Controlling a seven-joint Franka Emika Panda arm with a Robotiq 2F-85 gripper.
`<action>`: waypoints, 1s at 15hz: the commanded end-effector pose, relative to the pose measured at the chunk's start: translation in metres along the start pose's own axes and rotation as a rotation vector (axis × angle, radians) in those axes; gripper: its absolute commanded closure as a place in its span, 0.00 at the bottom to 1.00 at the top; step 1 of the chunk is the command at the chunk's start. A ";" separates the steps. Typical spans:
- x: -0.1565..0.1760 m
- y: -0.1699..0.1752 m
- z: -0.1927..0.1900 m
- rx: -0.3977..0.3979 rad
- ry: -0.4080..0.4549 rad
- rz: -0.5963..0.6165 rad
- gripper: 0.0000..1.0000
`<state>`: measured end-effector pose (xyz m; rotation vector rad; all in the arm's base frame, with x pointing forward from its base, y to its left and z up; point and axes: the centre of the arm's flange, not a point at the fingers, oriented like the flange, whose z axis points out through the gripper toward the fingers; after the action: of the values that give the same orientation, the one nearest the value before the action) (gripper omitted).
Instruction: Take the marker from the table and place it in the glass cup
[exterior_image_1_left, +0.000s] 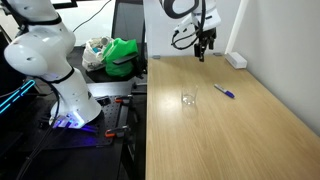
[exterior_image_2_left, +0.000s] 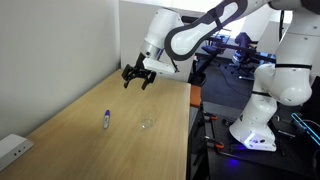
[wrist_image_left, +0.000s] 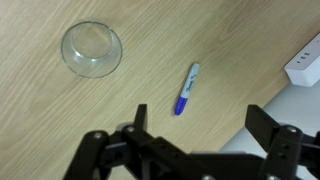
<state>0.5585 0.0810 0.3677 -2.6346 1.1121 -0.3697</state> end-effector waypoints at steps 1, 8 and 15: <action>0.013 -0.034 0.031 0.016 0.003 0.060 0.00; 0.044 -0.066 0.073 -0.028 0.040 0.120 0.00; 0.080 -0.068 0.120 -0.101 0.048 0.164 0.00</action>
<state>0.6703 0.0837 0.2994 -2.5975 1.3237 -0.3831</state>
